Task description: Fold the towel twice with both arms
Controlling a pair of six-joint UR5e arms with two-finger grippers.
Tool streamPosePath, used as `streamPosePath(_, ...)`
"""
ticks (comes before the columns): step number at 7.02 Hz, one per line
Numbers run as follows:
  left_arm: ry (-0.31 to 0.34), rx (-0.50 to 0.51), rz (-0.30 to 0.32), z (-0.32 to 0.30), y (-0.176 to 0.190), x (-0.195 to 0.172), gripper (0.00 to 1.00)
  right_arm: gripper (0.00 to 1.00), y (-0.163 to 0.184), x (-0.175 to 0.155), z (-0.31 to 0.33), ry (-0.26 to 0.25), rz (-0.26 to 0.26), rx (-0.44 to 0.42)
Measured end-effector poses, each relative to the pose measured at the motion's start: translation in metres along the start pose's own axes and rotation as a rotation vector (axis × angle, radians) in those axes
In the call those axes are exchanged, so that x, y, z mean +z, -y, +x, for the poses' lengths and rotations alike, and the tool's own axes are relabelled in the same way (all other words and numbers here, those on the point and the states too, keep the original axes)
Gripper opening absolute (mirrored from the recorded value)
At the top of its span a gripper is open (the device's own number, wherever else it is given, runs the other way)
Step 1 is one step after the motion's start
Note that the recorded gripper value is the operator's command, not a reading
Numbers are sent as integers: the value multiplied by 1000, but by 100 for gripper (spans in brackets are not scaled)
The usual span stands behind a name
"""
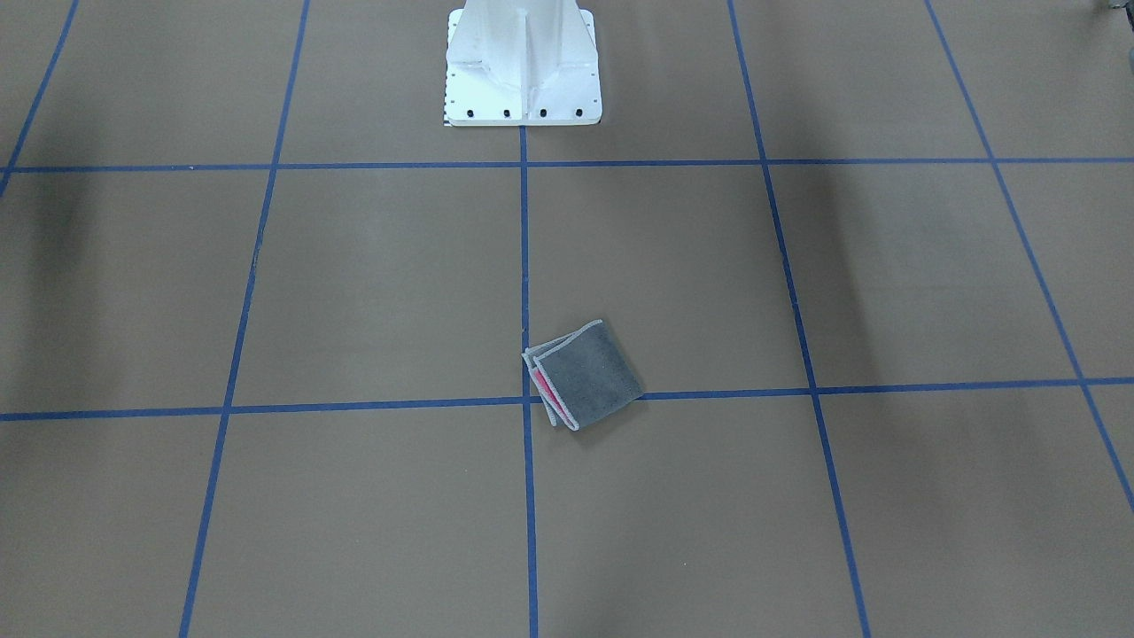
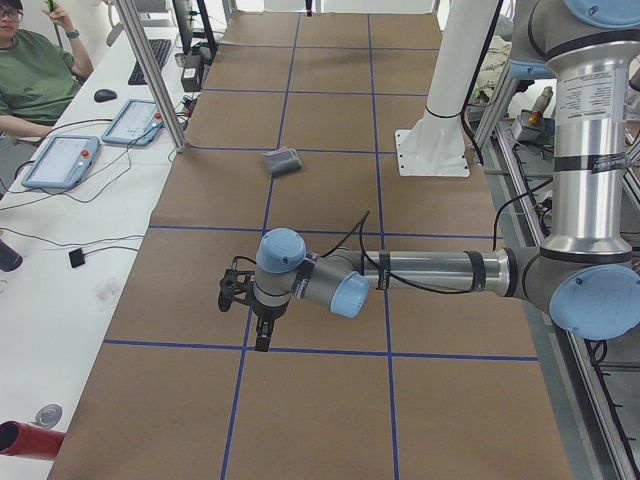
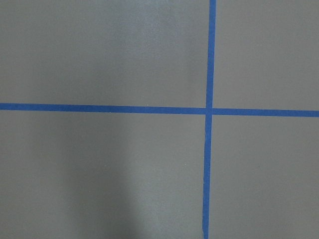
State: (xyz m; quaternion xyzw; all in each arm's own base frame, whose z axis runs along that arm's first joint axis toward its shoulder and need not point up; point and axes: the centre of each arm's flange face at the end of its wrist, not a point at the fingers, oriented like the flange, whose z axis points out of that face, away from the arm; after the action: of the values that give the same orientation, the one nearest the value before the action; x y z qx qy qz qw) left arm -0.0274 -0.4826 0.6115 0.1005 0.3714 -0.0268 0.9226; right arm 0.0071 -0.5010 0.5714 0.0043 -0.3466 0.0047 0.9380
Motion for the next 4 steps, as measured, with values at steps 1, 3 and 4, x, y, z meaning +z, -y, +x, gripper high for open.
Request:
streamPosePath(1, -1, 24, -52, 13, -7, -13, 100, 100, -2, -1, 4, 1, -1, 8)
streamPosePath(3, 11, 62, -154, 11, -35, -23, 100, 100, -7, -4, 14, 8, 2, 24)
streamPosePath(4, 15, 58, -179, 5, -42, -20, 100, 100, -9, -7, 20, 21, 5, 19)
